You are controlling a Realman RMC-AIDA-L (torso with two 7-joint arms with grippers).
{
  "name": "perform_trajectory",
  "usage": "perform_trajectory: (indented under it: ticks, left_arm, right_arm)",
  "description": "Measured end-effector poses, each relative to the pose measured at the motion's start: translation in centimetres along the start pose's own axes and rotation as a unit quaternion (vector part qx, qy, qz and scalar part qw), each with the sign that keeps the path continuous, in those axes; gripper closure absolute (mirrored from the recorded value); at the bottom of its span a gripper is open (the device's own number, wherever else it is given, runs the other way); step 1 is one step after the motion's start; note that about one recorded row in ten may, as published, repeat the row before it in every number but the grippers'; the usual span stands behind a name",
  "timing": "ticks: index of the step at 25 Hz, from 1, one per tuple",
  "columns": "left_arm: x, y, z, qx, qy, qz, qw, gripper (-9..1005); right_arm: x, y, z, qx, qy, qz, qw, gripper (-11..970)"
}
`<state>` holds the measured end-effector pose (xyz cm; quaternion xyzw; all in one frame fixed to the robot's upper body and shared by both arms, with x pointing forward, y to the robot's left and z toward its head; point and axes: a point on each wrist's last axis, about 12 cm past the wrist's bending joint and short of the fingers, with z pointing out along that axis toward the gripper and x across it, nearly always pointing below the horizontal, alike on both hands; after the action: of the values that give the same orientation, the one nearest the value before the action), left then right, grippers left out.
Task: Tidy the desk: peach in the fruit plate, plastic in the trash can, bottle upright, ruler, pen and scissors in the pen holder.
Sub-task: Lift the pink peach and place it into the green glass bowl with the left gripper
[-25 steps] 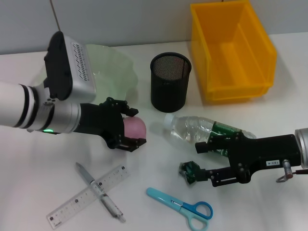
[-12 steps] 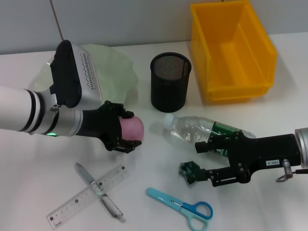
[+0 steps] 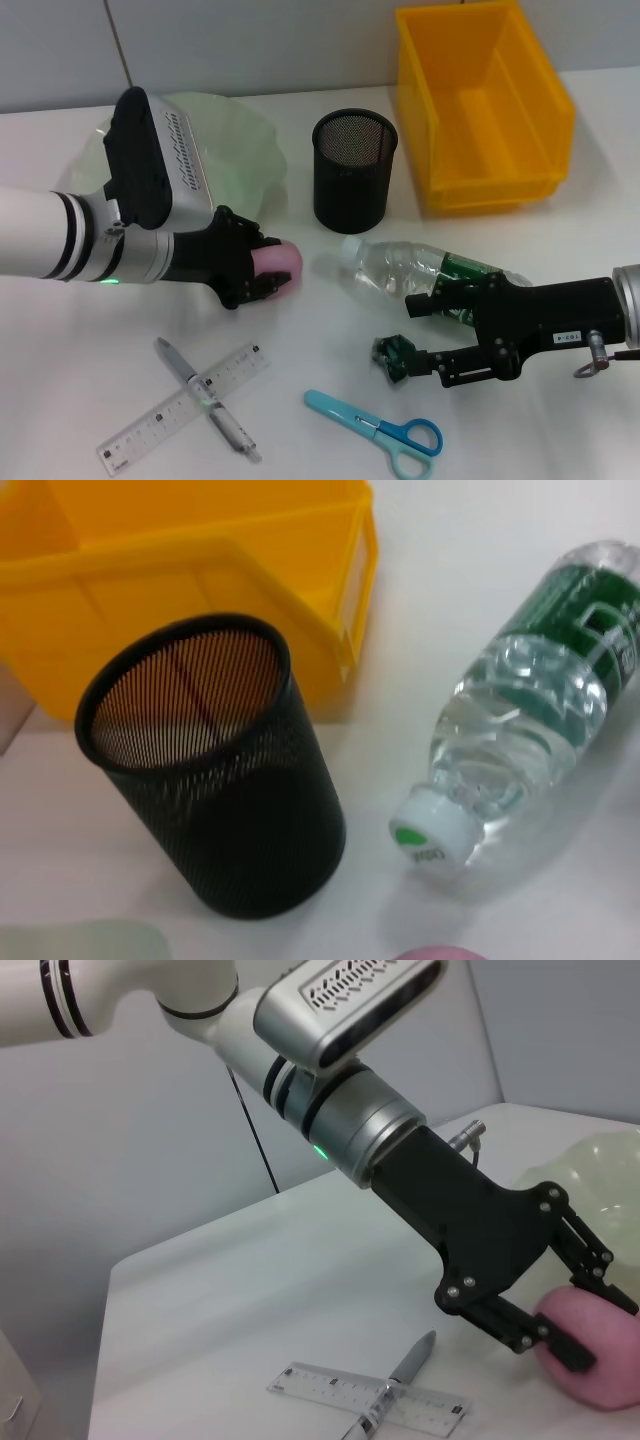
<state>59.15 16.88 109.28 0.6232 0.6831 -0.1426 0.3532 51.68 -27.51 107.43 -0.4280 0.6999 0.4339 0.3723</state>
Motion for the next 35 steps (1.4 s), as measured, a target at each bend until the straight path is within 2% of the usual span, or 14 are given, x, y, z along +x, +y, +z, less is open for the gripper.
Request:
perform_trajectory:
  ticks: [4, 5, 10, 11, 15, 17, 18, 19, 24, 25, 26, 27, 28, 35]
  left_arm:
    - [-0.2, -0.1, -0.2, 0.002, -0.010, -0.007, 1.000, 585]
    - [-0.6, -0.5, -0.8, 0.013, -0.040, -0.025, 0.999, 611]
    - [-0.9, -1.0, -1.9, 0.022, -0.085, -0.052, 0.995, 652]
    - [-0.8, -1.0, -3.4, 0.005, -0.136, -0.085, 0.987, 658]
    - [-0.5, -0.3, -4.9, -0.033, -0.192, -0.127, 0.973, 682]
    - [-0.5, -0.3, -4.9, -0.033, -0.192, -0.127, 0.973, 694]
    - [0.3, 0.7, -5.9, -0.075, -0.229, -0.164, 0.957, 700]
    - [0.8, 1.0, -6.1, -0.094, -0.236, -0.178, 0.951, 714]
    - [1.1, 1.3, -6.1, -0.107, -0.240, -0.189, 0.946, 770]
    - [2.4, 1.9, -5.9, -0.148, -0.238, -0.219, 0.935, 777]
    - [2.4, 1.9, -5.9, -0.148, -0.238, -0.219, 0.935, 785]
    - [3.9, 2.9, -5.0, -0.203, -0.211, -0.262, 0.920, 793]
    - [4.3, 3.3, -4.4, -0.218, -0.194, -0.275, 0.916, 799]
    - [5.7, 4.0, -3.0, -0.247, -0.150, -0.312, 0.905, 844]
  right_arm:
    - [0.0, 0.0, 0.0, 0.000, 0.000, 0.000, 1.000, 202]
    - [0.0, 0.0, 0.0, 0.000, 0.000, 0.000, 1.000, 203]
    - [0.0, 0.0, 0.0, 0.000, 0.000, 0.001, 1.000, 206]
    - [0.0, 0.0, 0.1, -0.001, 0.000, 0.001, 1.000, 207]
    - [0.1, 0.1, 0.2, -0.002, 0.000, 0.002, 1.000, 210]
    - [0.0, 0.1, 0.2, -0.003, 0.000, 0.003, 1.000, 211]
    - [0.0, 0.1, 0.2, -0.004, 0.000, 0.003, 1.000, 212]
    - [0.0, 0.1, 0.2, -0.005, 0.000, 0.003, 1.000, 212]
    - [0.2, 0.3, 0.2, -0.005, -0.003, 0.006, 1.000, 216]
    - [0.2, 0.3, 0.2, -0.005, -0.003, 0.006, 1.000, 216]
    - [0.2, 0.3, 0.2, -0.005, -0.003, 0.006, 1.000, 217]
    - [0.2, 0.3, 0.2, -0.005, -0.003, 0.006, 1.000, 218]
    - [0.2, 0.3, 0.2, -0.005, -0.003, 0.007, 1.000, 218]
    - [0.4, 0.5, 0.3, -0.009, -0.003, 0.009, 1.000, 223]
